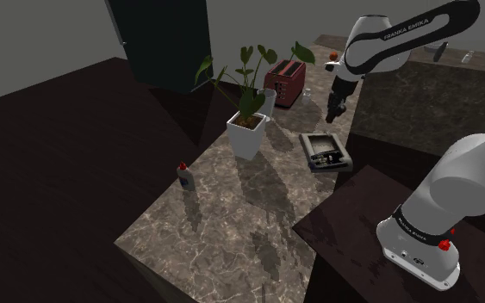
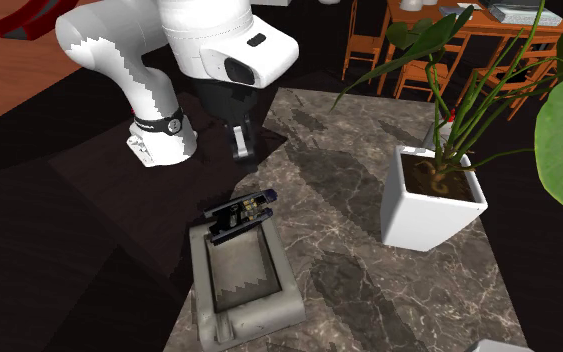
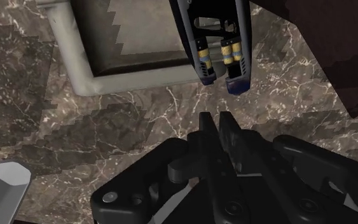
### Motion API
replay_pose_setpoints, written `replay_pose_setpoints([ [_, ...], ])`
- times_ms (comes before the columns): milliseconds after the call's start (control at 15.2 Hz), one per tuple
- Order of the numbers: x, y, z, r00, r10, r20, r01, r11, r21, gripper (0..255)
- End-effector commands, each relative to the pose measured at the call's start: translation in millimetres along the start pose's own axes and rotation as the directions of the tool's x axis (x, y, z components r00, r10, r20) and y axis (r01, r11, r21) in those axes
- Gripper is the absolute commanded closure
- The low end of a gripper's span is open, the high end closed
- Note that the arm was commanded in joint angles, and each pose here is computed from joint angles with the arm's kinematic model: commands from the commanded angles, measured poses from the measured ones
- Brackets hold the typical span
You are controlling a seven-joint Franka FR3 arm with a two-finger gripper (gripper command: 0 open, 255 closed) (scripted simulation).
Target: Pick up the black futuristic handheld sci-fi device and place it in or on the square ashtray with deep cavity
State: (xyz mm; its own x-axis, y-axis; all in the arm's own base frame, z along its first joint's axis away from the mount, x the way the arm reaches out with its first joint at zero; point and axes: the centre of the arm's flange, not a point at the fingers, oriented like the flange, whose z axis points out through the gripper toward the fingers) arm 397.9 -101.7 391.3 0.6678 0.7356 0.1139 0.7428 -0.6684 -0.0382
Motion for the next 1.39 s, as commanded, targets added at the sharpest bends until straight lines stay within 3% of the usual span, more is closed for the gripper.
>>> replay_pose_setpoints([
  [0,0.0,0.0,0.0,1.000,0.000,0.000,0.000,1.000,0.000,255],
  [330,0.0,0.0,0.0,1.000,0.000,0.000,0.000,1.000,0.000,255],
  [396,0.0,0.0,0.0,1.000,0.000,0.000,0.000,1.000,0.000,0],
  [726,0.6,-45.8,56.7,0.991,-0.127,0.046,0.130,0.989,-0.069,0],
  [1122,-9.2,-94.4,128.6,0.956,-0.271,0.111,0.286,0.948,-0.143,0],
  [1188,-11.8,-101.3,140.2,0.948,-0.293,0.122,0.310,0.938,-0.153,0],
  [1320,-12.5,-99.4,150.5,0.948,-0.293,0.122,0.310,0.938,-0.153,0],
])
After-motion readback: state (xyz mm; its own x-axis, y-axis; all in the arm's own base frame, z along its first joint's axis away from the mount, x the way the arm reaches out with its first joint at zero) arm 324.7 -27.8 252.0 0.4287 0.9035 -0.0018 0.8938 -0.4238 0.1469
